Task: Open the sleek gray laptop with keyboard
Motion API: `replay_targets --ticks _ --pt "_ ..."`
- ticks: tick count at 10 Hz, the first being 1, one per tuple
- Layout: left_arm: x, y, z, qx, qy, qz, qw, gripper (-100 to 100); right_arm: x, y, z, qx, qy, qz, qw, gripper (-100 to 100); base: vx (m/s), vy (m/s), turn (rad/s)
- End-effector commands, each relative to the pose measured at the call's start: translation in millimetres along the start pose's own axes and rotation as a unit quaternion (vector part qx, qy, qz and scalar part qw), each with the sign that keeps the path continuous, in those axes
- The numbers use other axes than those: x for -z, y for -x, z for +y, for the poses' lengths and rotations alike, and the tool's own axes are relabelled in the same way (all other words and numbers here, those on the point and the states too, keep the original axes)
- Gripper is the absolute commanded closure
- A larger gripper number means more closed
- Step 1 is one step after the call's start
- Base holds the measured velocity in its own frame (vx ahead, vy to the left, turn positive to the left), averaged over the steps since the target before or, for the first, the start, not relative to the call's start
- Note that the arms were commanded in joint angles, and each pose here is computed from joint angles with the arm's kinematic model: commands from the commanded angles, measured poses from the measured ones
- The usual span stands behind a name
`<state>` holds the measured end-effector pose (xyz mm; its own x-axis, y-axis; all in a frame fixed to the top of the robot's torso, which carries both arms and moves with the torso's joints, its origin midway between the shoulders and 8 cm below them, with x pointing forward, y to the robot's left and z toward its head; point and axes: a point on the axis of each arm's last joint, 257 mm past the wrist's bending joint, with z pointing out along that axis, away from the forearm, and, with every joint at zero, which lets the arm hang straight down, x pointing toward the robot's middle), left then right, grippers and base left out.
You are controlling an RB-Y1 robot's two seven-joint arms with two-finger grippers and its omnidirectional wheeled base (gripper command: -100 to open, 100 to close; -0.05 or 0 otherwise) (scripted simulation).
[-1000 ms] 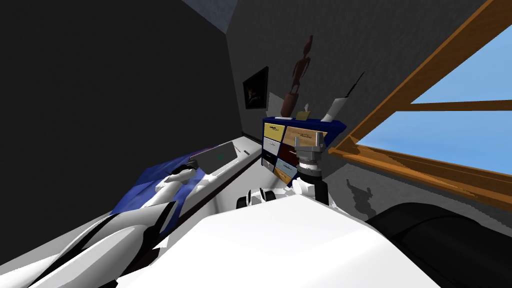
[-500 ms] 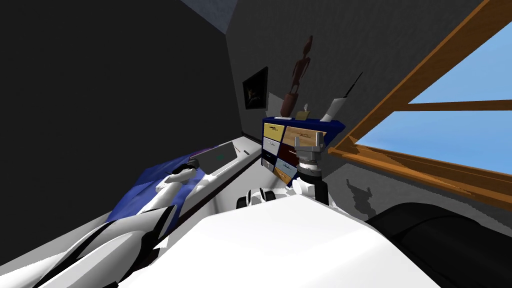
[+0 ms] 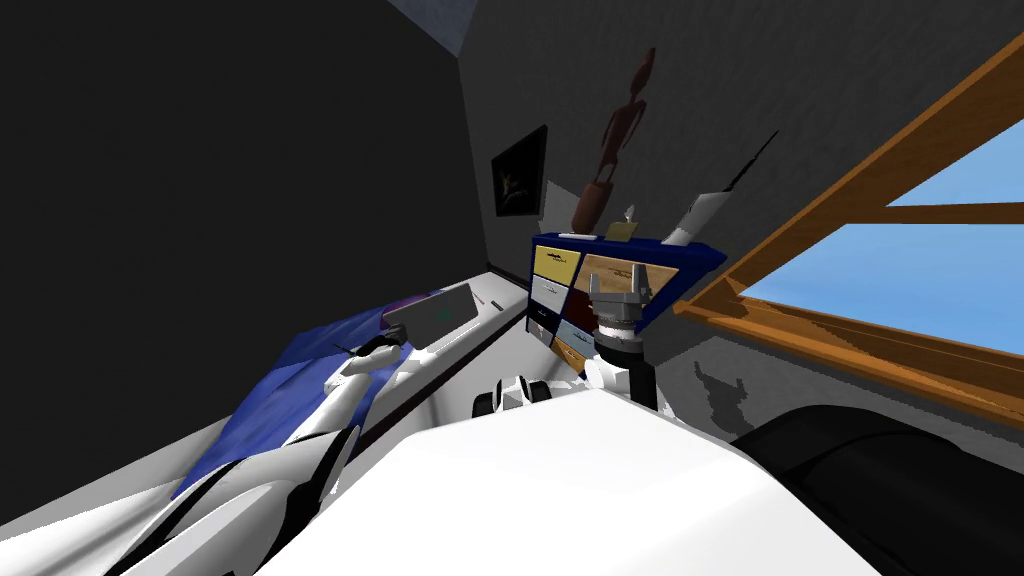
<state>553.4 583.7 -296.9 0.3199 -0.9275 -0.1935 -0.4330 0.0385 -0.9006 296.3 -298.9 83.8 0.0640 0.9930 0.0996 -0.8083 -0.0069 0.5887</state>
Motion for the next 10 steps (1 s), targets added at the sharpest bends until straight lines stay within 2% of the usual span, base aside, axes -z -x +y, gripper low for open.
replay_targets --ticks 1,2,3,5,8,9,10 --pt "2.3 -13.7 -34.2 -0.003 -0.033 0.015 0.9993 100 0.0 0.0 0 0.0 0.0 0.0 1.0 0 -0.014 -0.008 -0.002" --pt "10.7 -34.2 7.1 -0.01 0.0 0.027 0.9996 100 0.0 0.0 0 0.0 0.0 0.0 1.0 0 0.098 0.058 0.176" --pt "9.4 -36.9 16.7 -0.005 0.009 0.027 0.9996 100 0.1 0.1 0 0.0 0.0 0.0 1.0 0 0.135 0.064 0.087" --pt "17.7 -40.7 17.7 -0.011 0.001 0.034 0.9994 100 0.0 0.0 0 0.0 0.0 0.0 1.0 0 0.044 0.026 -0.013" --pt "20.9 -53.1 -13.0 -0.012 -0.029 0.046 0.9984 100 0.0 0.0 0 0.0 0.0 0.0 1.0 0 -0.013 -0.004 0.0" --pt "29.8 -64.4 23.9 -0.019 0.004 0.05 0.9986 100 0.0 0.0 0 0.0 0.0 0.0 1.0 0 0.095 0.034 0.142" --pt "39.9 -75.5 30.4 -0.016 0.0 0.06 0.9981 100 0.1 0.1 0 0.0 0.0 0.0 1.0 0 0.126 0.068 0.111"
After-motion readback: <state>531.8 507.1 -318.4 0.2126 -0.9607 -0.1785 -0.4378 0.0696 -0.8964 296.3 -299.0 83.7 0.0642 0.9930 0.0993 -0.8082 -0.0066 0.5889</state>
